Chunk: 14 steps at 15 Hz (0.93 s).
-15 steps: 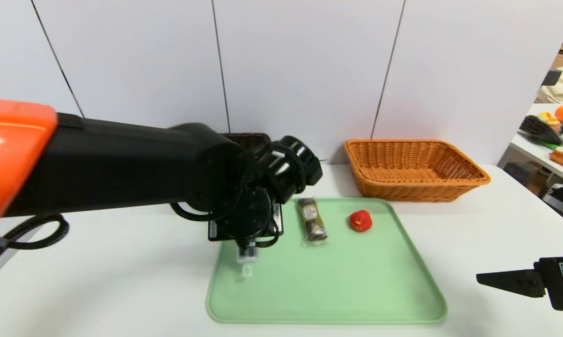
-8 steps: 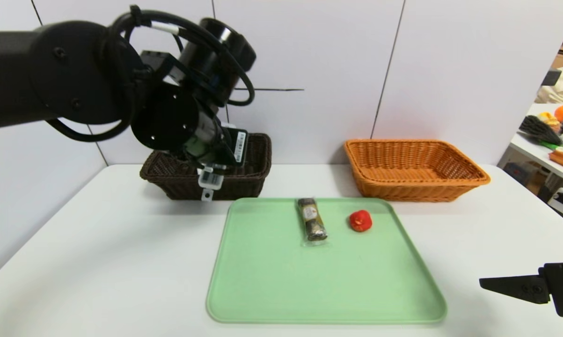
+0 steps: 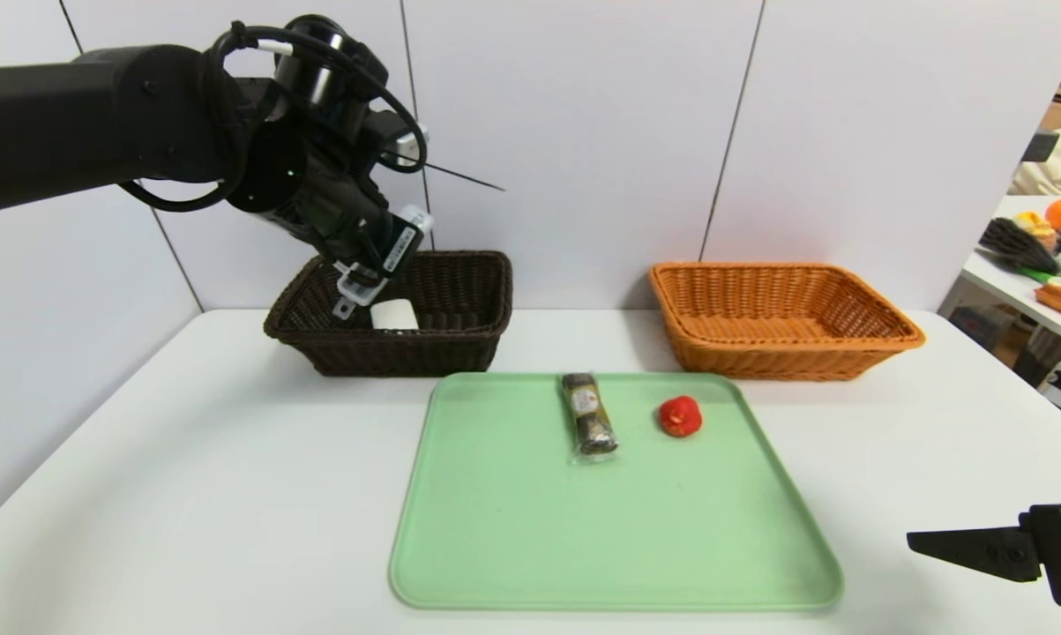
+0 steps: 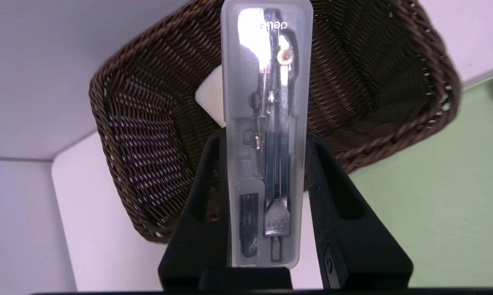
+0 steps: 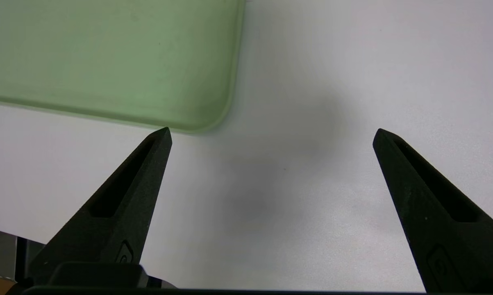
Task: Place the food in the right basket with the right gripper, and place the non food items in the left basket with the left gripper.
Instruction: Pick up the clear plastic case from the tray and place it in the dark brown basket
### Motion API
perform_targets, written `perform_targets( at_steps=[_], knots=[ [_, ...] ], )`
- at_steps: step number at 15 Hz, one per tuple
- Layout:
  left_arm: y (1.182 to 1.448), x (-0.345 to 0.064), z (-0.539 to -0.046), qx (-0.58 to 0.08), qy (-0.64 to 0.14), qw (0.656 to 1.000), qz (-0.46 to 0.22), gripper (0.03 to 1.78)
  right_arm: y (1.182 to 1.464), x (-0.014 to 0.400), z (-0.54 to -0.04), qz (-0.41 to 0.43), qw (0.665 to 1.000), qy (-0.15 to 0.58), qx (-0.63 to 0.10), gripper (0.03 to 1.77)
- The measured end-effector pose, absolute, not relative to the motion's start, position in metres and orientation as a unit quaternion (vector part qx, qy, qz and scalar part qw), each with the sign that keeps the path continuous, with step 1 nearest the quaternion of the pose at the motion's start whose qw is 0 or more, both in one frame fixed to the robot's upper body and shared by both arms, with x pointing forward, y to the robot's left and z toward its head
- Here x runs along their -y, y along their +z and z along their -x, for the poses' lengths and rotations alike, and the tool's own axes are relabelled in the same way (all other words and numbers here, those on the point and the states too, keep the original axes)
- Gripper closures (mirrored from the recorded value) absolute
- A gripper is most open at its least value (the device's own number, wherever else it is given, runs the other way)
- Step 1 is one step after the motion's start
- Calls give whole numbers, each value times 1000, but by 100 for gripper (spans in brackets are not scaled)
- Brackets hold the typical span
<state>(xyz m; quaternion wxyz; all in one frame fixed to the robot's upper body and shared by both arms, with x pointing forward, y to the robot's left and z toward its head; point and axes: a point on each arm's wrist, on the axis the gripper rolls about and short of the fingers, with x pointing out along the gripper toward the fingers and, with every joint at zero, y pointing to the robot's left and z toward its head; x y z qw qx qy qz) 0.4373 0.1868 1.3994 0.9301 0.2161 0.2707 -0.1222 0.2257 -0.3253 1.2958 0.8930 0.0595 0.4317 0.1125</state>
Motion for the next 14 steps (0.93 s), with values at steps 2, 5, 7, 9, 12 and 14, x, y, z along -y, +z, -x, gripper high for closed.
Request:
perform_targets(
  at_steps=[2,5,7,9,12,14],
  knots=[
    [1390,-197,-455,-262,-152,917,-260,126,1295,325,-225,-59,893,113,-432,10],
    [1375,-204,-477,-241,-188,898,-317,126,1293,325,-225,-59,891,113,-435,10],
    [1366,-203,-487,-230,-199,880,-366,126,1292,325,-225,-59,890,113,-438,10],
    [1353,-202,-498,-226,-204,861,-406,126,1291,325,-226,-60,888,113,-441,10],
    [1339,-199,-510,-222,-203,848,-436,126,1288,325,-226,-60,885,112,-447,10],
    [1332,-197,-517,-219,-198,848,-439,126,1286,325,-226,-60,884,112,-450,10]
  ],
)
